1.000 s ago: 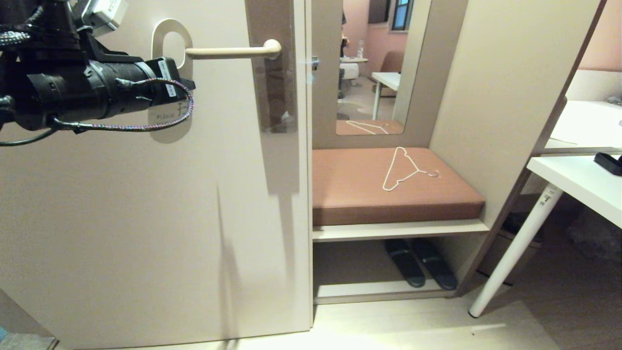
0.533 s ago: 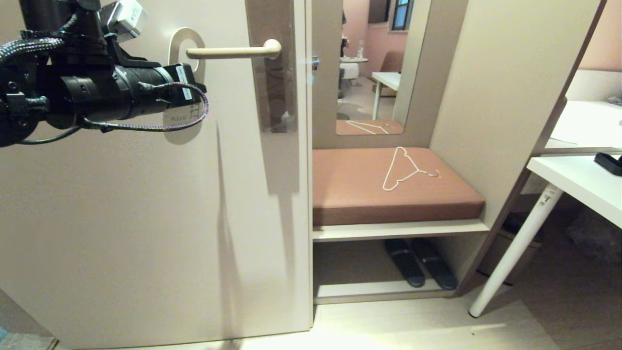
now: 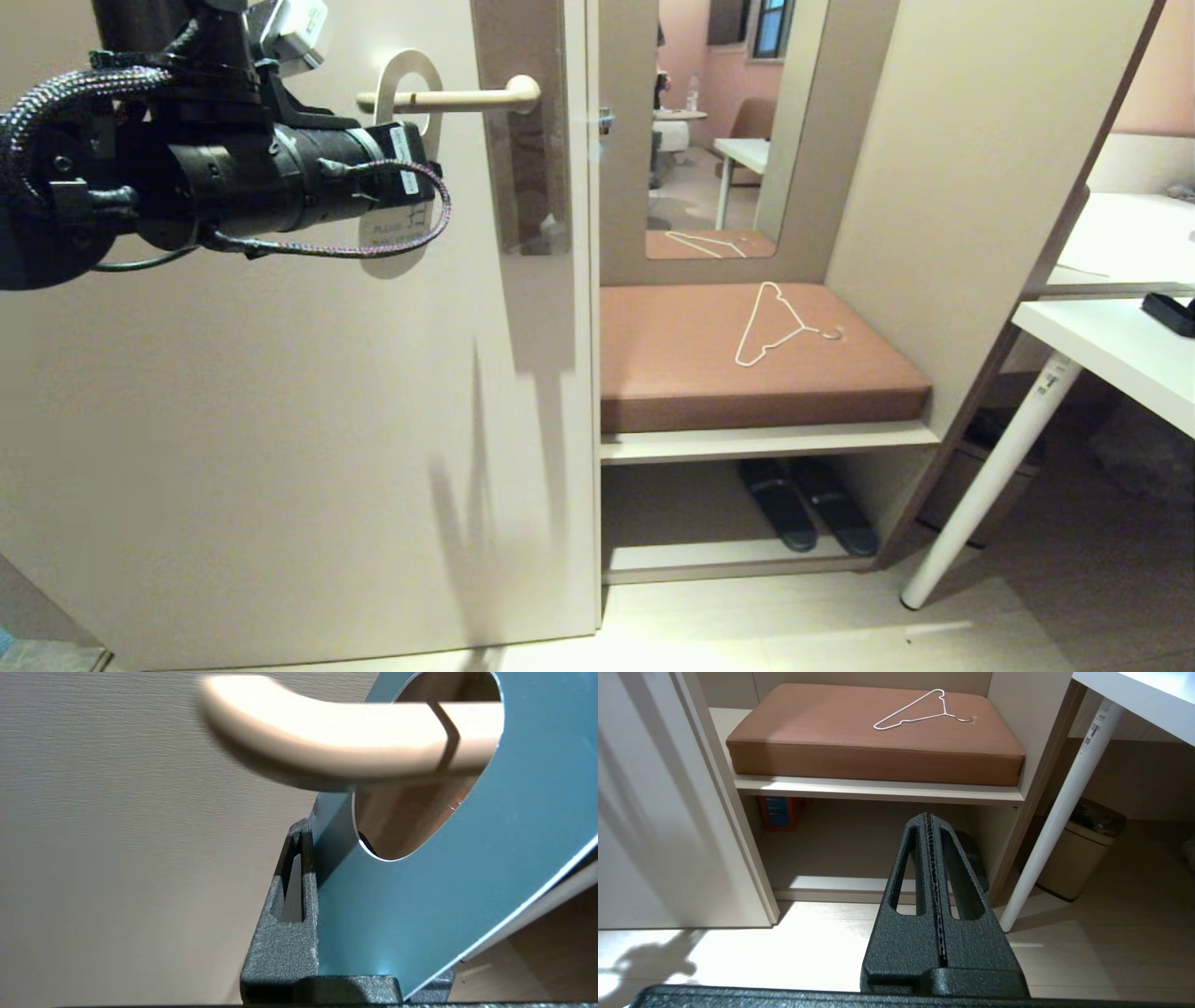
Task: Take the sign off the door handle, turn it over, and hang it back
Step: Hang the sign back with the other side facing out
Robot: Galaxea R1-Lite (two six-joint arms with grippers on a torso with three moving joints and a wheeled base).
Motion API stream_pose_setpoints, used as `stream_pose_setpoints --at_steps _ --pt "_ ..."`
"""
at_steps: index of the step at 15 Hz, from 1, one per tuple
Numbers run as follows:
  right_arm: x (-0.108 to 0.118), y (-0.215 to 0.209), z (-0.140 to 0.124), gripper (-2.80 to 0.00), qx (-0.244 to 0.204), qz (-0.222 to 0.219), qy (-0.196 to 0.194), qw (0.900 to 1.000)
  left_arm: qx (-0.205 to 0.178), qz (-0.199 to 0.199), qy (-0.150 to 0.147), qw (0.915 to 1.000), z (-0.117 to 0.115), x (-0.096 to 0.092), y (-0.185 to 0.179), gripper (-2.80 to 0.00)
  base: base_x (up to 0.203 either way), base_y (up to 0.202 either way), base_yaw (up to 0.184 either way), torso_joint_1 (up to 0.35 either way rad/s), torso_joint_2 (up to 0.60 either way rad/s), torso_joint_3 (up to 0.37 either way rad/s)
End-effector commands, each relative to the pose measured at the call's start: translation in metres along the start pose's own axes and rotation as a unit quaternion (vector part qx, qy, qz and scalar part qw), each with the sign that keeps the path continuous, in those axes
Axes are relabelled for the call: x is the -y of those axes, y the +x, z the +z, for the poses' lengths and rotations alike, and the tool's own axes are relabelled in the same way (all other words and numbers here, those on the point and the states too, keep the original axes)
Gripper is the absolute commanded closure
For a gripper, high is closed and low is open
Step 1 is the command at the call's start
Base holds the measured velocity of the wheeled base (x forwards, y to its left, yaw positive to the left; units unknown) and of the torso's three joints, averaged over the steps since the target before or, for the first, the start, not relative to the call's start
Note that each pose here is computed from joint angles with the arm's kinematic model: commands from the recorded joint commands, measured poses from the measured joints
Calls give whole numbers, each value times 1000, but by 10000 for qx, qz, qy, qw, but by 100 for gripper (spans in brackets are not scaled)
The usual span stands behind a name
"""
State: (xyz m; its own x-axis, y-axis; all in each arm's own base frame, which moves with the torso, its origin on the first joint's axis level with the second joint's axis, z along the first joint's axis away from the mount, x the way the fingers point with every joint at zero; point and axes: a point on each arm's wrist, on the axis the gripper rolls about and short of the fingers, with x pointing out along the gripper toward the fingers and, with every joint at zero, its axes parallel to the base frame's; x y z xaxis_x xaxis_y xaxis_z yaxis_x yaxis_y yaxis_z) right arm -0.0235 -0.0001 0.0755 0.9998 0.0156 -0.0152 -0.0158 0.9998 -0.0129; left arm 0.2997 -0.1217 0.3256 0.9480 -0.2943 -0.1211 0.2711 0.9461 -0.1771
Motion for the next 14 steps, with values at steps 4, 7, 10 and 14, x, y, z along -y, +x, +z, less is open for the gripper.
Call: stream_pose_setpoints --at_steps 4,7,10,14 --pt "0 0 0 0 -16 5 -12 10000 -58 -167 23 9998 -5 13 2 0 0 0 0 0 0 0" --pt "0 0 0 0 -16 0 -17 10000 -83 -226 40 9997 -6 18 4 0 0 0 0 0 0 0" --pt "0 0 0 0 -8 6 -19 10000 -106 -310 52 9994 -8 25 10 0 0 0 0 0 0 0" --pt "0 0 0 0 -9 5 -19 10000 -123 -457 70 9989 -11 35 14 0 0 0 0 0 0 0"
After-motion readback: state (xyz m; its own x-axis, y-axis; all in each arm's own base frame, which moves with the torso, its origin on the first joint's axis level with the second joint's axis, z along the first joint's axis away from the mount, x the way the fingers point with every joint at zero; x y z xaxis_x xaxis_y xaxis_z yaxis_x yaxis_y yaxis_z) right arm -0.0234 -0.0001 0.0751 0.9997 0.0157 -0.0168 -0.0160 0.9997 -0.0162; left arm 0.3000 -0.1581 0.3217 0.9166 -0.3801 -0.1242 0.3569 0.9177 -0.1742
